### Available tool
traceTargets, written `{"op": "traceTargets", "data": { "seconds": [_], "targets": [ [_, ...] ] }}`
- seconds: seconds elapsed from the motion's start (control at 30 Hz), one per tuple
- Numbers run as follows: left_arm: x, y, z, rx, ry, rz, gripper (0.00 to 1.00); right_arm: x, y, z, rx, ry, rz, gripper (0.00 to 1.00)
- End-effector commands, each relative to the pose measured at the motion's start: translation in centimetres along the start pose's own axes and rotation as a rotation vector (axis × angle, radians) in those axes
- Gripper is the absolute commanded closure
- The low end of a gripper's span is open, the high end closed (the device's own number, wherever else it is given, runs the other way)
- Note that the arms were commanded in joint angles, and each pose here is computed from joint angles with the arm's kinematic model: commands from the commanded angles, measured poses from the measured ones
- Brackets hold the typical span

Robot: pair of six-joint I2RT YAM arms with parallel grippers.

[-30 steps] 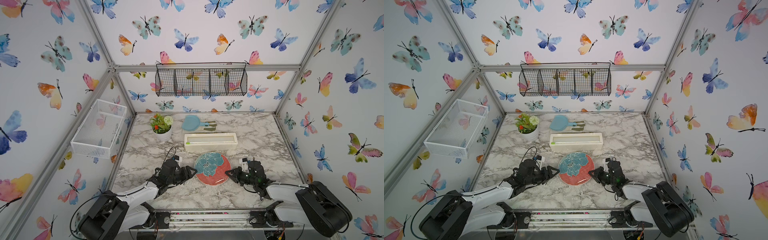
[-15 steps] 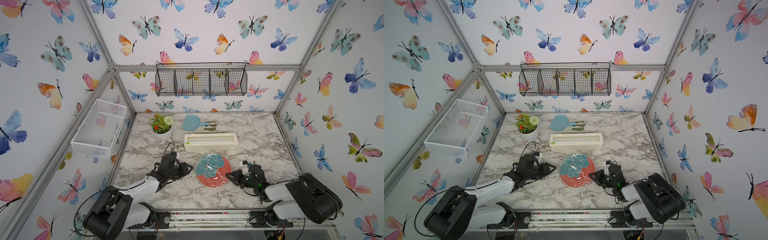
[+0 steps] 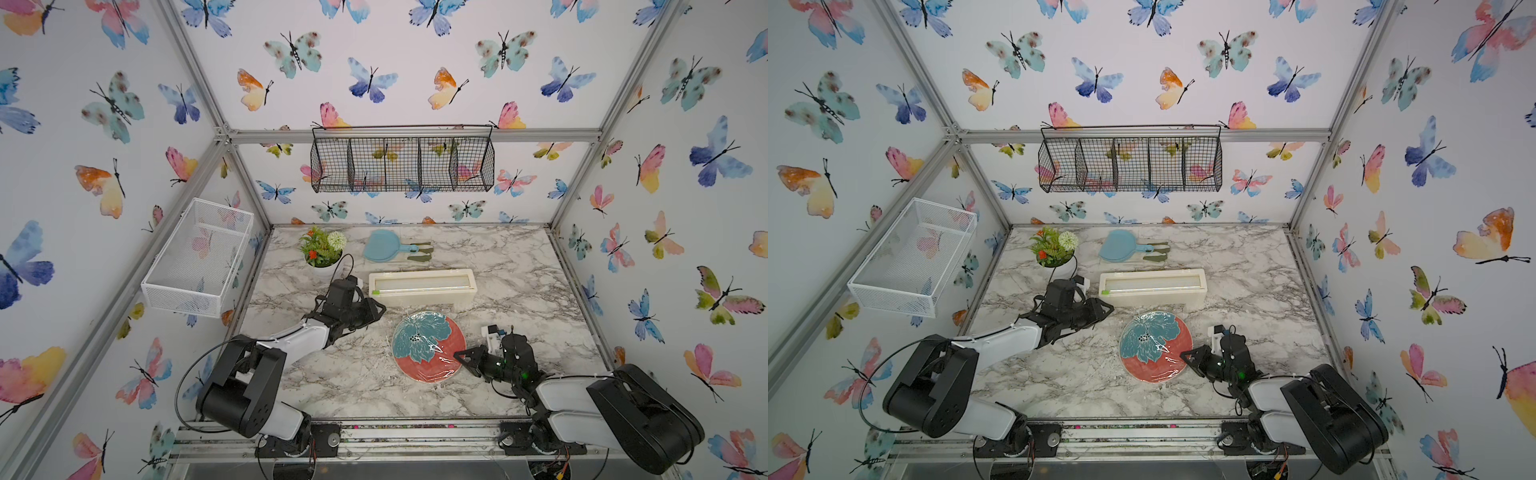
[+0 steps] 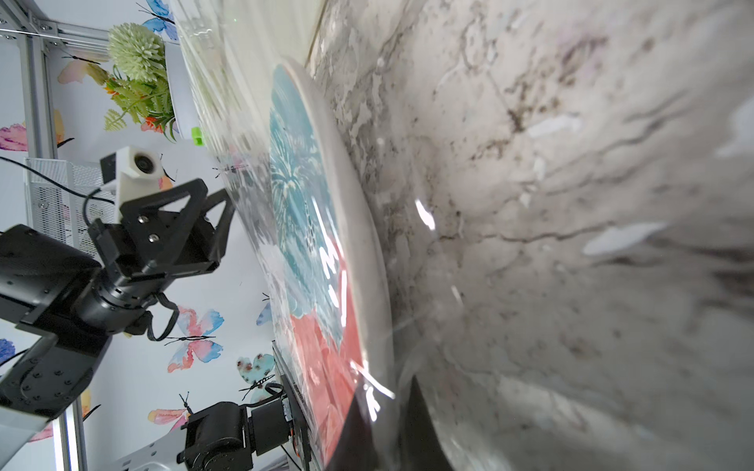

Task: Wrap the plate with plastic wrap
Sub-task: Place the plate at the center of the board.

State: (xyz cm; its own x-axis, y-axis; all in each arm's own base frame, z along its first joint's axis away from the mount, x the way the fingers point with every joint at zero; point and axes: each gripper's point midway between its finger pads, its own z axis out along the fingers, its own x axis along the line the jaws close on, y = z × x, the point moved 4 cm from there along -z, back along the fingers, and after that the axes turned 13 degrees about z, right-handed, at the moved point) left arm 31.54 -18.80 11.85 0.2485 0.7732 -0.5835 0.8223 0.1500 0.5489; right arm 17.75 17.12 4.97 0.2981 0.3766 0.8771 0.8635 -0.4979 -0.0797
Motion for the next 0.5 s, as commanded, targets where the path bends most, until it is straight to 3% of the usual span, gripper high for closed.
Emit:
{"op": "traceTargets", "data": {
  "seconds": [0.0,0.2,0.23,0.3,0.47],
  "targets": [
    [0.4,0.8,0.0,0.005,0.024,0.035,0.64,2.1,-0.7,0.2,0.070,0.091,-0.081,0.98],
    [0.3,0.9,-0.7,0.007,0.041,0.047,0.66,1.0,-0.4,0.3,0.047,0.040,-0.046,0.92],
    [0.2,1.0,-1.0,0.001,0.047,0.052,0.66,1.1,-0.3,0.2,0.040,0.034,-0.042,0.87],
    [-0.1,1.5,-1.5,-0.014,0.057,0.064,0.66,1.3,-0.1,0.1,0.024,0.017,-0.038,0.66],
    [-0.6,3.7,-3.2,-0.063,0.089,0.091,0.64,2.8,1.3,-1.1,-0.082,-0.079,-0.077,0.46]
  ]
}}
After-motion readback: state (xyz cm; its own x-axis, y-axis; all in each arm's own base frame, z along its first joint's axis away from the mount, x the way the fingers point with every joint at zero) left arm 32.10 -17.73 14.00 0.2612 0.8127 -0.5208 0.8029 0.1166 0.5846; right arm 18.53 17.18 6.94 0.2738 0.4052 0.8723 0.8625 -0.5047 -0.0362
